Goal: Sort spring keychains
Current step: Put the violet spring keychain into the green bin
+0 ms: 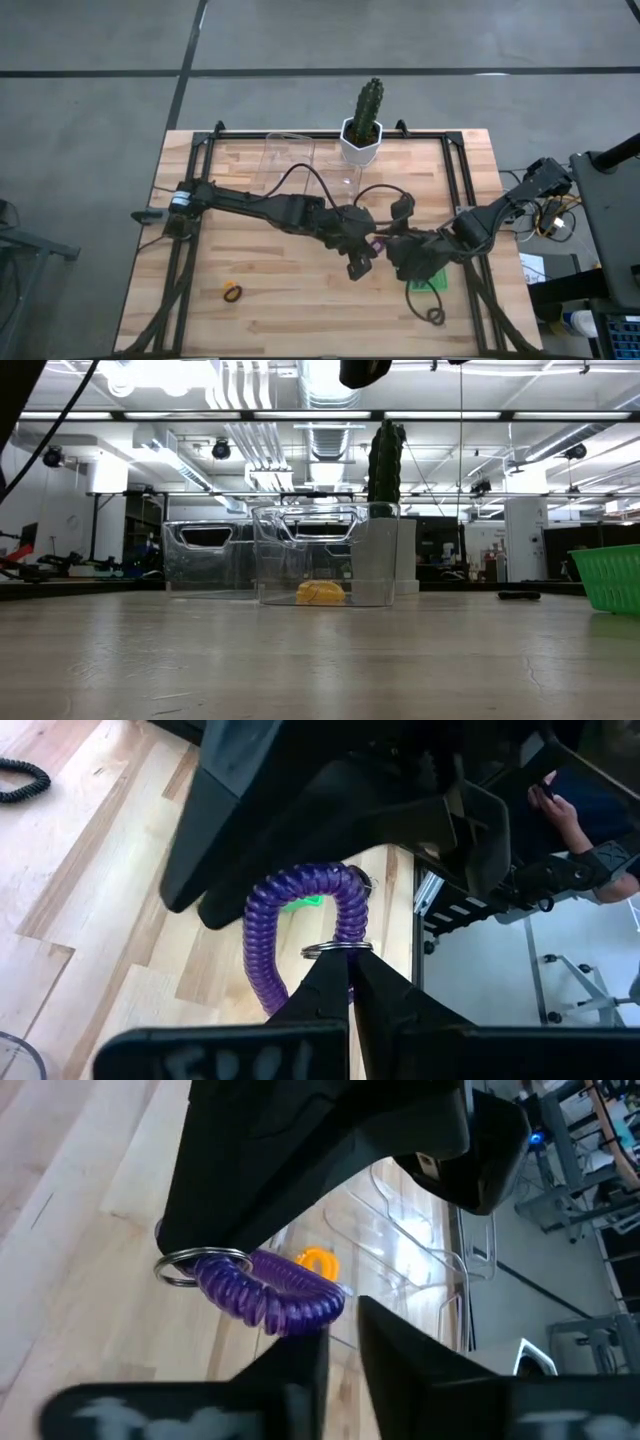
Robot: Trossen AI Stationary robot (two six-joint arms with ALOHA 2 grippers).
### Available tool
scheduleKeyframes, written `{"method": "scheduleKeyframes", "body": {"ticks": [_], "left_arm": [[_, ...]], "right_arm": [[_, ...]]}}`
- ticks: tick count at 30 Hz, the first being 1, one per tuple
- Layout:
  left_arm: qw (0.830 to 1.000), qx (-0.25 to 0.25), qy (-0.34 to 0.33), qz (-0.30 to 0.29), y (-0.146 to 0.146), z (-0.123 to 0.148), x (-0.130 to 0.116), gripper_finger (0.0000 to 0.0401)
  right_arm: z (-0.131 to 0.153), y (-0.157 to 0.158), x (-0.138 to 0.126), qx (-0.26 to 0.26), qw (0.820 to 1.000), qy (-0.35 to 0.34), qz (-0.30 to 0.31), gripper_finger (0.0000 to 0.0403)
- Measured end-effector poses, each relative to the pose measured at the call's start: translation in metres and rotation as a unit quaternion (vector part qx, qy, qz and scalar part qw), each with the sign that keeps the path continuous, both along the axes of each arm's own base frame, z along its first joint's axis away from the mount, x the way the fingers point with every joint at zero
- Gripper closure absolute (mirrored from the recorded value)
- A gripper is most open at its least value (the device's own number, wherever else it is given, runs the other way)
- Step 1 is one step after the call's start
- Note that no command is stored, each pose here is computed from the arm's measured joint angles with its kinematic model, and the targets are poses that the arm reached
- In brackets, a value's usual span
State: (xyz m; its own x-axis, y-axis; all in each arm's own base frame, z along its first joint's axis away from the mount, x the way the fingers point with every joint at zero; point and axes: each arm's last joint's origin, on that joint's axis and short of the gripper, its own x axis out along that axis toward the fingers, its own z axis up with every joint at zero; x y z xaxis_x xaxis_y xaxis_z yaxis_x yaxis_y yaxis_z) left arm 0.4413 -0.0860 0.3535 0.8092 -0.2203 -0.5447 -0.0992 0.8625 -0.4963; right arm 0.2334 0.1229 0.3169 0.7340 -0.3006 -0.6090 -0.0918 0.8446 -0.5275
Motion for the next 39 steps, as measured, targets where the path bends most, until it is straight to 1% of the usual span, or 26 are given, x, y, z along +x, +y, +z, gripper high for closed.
{"method": "scheduleKeyframes", "body": {"ticks": [2, 4, 10, 16, 20, 24, 29, 32, 35, 39], "left_arm": [[1.000, 0.000, 0.000, 0.000, 0.000, 0.000, 0.000, 0.0401], [1.000, 0.000, 0.000, 0.000, 0.000, 0.000, 0.000, 0.0400], [1.000, 0.000, 0.001, 0.001, 0.001, 0.000, 0.000, 0.0398], [1.000, -0.005, 0.003, 0.006, 0.002, 0.000, 0.000, 0.0400], [1.000, -0.008, 0.008, 0.011, 0.003, -0.001, 0.000, 0.0400], [1.000, -0.012, 0.020, 0.017, 0.005, -0.002, -0.001, 0.0400], [0.999, -0.014, 0.023, 0.021, 0.007, -0.003, -0.001, 0.0400], [0.999, -0.015, 0.023, 0.024, 0.009, -0.003, 0.000, 0.0400], [0.999, -0.016, 0.023, 0.023, 0.010, -0.003, 0.000, 0.0401], [0.999, -0.016, 0.023, 0.024, 0.011, -0.003, 0.000, 0.0401]], "right_arm": [[0.001, 0.000, -0.001, 0.001, 1.000, -0.001, 0.000, 0.0385], [0.001, 0.000, -0.001, 0.003, 1.000, -0.002, -0.001, 0.0392], [-0.001, 0.000, -0.002, 0.014, 1.000, 0.016, 0.010, 0.0394], [-0.005, -0.005, -0.011, 0.016, 0.999, 0.048, -0.015, 0.0391], [-0.005, -0.007, -0.015, 0.029, 0.997, 0.062, -0.019, 0.0369], [-0.004, -0.007, -0.018, 0.049, 0.996, 0.068, -0.013, 0.0330], [0.001, -0.007, -0.018, 0.049, 0.997, 0.063, -0.008, 0.0278], [0.002, -0.007, -0.017, 0.043, 0.997, 0.062, 0.000, 0.0253], [0.001, -0.006, -0.016, 0.034, 0.997, 0.063, -0.003, 0.0238], [0.000, -0.006, -0.014, 0.019, 0.998, 0.061, -0.001, 0.0232]]}}
